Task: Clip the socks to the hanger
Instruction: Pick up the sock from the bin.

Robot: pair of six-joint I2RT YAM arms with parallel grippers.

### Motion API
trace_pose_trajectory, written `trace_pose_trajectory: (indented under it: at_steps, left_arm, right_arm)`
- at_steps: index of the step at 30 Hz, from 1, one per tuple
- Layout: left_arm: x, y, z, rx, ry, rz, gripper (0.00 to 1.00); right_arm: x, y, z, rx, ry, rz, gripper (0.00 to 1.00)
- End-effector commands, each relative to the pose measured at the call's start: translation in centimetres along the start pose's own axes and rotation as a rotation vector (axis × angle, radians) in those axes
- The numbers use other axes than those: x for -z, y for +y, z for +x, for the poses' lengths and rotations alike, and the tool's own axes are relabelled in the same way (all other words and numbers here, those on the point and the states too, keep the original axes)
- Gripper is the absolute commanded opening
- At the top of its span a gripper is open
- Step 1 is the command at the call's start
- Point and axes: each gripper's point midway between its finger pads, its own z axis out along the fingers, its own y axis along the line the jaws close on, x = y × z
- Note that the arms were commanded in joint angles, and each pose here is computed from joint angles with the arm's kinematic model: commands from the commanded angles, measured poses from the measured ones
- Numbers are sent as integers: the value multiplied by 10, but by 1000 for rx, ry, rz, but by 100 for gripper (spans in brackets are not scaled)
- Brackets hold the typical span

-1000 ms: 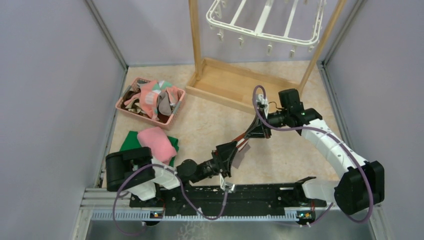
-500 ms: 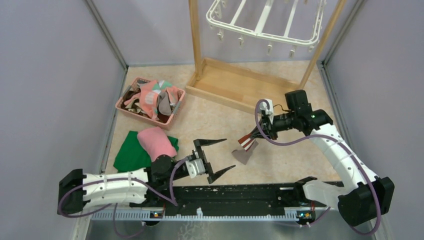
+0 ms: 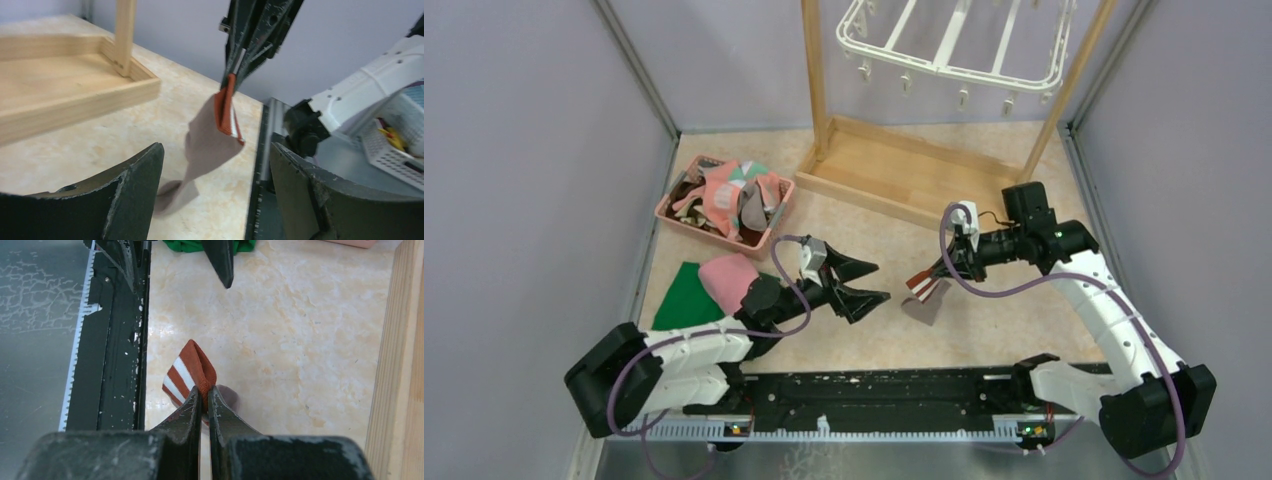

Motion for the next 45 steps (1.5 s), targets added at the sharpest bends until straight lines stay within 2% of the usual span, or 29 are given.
trace_pose_trajectory:
  at_steps: [1, 6, 13, 23, 32, 42, 45]
  left_arm:
    - [-4, -41, -27, 148, -110, 211, 82]
    - [-15, -41, -20, 200, -79, 238, 79]
    - [-27, -35, -12, 237, -81, 251, 66]
    - [-43, -24, 6, 286, -62, 252, 61]
    - [-52, -31, 5, 313, -82, 323, 51]
    - [-54, -35, -1, 322, -104, 345, 49]
    - [-56, -35, -2, 324, -106, 348, 46]
  right_arm:
    - [7, -1, -21, 78, -46, 8, 0]
    - [7, 0, -22, 77, -45, 7, 0]
    - [7, 0, -21, 75, -46, 5, 0]
    - [7, 0, -22, 75, -48, 6, 0]
    - [6, -1, -21, 69, -49, 2, 0]
    - [6, -1, -21, 68, -50, 2, 0]
    - [6, -1, -20, 65, -49, 0, 0]
